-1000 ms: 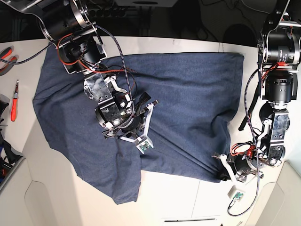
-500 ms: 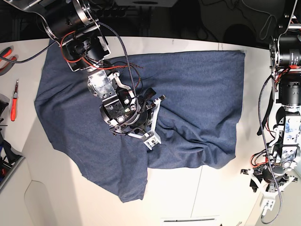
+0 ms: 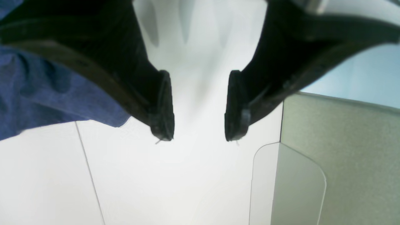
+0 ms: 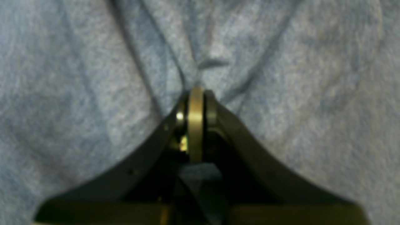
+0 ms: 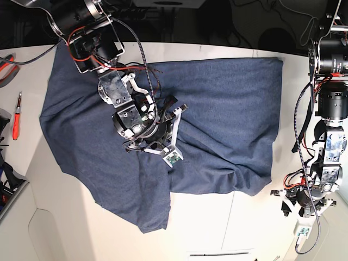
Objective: Layout the t-shirt on the table in an organized manner, then fold the t-shirt properly
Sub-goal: 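Release the right gripper and move it to the shirt edge near the sleeve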
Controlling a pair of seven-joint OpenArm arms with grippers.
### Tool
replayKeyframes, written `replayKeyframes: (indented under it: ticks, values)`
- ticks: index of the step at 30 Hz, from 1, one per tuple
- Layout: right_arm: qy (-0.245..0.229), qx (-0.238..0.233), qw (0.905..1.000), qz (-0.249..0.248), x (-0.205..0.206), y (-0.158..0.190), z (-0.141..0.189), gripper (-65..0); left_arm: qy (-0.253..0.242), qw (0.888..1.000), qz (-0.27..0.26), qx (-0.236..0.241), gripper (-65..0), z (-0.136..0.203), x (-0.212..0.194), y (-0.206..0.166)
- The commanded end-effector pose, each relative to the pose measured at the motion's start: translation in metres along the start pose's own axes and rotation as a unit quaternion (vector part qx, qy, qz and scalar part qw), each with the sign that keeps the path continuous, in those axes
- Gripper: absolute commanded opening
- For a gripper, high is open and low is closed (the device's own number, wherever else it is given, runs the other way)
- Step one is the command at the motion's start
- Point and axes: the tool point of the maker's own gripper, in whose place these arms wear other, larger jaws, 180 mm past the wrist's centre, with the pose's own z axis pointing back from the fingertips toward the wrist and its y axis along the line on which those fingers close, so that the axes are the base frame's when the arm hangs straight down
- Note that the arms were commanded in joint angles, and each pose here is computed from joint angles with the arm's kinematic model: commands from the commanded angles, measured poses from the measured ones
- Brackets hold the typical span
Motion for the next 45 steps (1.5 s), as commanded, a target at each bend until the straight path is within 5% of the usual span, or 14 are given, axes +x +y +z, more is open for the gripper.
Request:
replayKeyframes:
  ticks: [1, 5, 12, 14, 16, 17, 20, 23, 26, 32, 37, 40, 45]
  values:
    - [-0.028, -0.012, 0.9995, 0.005, 0.021, -0.008, 0.008, -60.1, -0.031, 0.999, 0.000, 0.016, -35.1, 0.002, 0.027, 0.015]
    - [-0.121, -0.034, 0.9920, 0.008, 0.074, -0.018, 0.036, -51.2, -0.031, 0.999, 0.017, 0.008, -35.1, 0.001, 0.026, 0.012]
    - [-0.208, -0.100, 0.9731, 0.003, 0.130, -0.048, 0.080, -50.2, -0.025, 0.999, 0.025, -0.010, -35.4, 0.001, 0.024, 0.006]
    - [-0.215, -0.163, 0.9629, -0.005, 0.137, -0.076, 0.091, -50.2, -0.015, 0.999, 0.020, -0.031, -43.9, 0.002, 0.019, -0.002]
    - [-0.208, -0.221, 0.9525, -0.022, 0.136, -0.107, 0.102, -54.5, -0.010, 0.998, 0.023, -0.056, -62.6, 0.004, 0.010, -0.012]
    - [-0.198, -0.236, 0.9509, -0.030, 0.131, -0.120, 0.104, -62.9, -0.007, 0.997, 0.028, -0.069, -65.0, 0.005, 0.004, -0.016]
    - [-0.170, -0.262, 0.9464, -0.083, 0.104, -0.159, 0.111, -65.0, 0.011, 0.990, 0.038, -0.132, -65.0, 0.014, -0.020, -0.037]
    - [-0.142, -0.271, 0.9449, -0.117, 0.070, -0.196, 0.118, -65.0, 0.041, 0.974, 0.053, -0.216, -65.0, 0.032, -0.048, -0.062]
    - [-0.103, -0.256, 0.9490, -0.152, 0.031, -0.225, 0.126, -65.0, 0.051, 0.945, 0.094, -0.309, -65.0, 0.057, -0.062, -0.086]
    - [-0.073, -0.186, 0.9586, -0.203, -0.028, -0.240, 0.136, -65.0, 0.076, 0.878, 0.272, -0.386, -65.0, 0.092, -0.066, -0.096]
    - [-0.058, -0.161, 0.9584, -0.228, -0.066, -0.231, 0.134, -65.0, 0.150, 0.826, 0.301, -0.452, -65.0, 0.127, -0.092, -0.112]
    - [-0.055, -0.152, 0.9608, -0.225, -0.076, -0.222, 0.128, -65.0, 0.194, 0.822, 0.291, -0.450, -65.0, 0.138, -0.122, -0.119]
    - [-0.070, -0.147, 0.9576, -0.238, -0.084, -0.220, 0.116, -65.0, 0.240, 0.842, 0.264, -0.405, -65.0, 0.145, -0.172, -0.117]
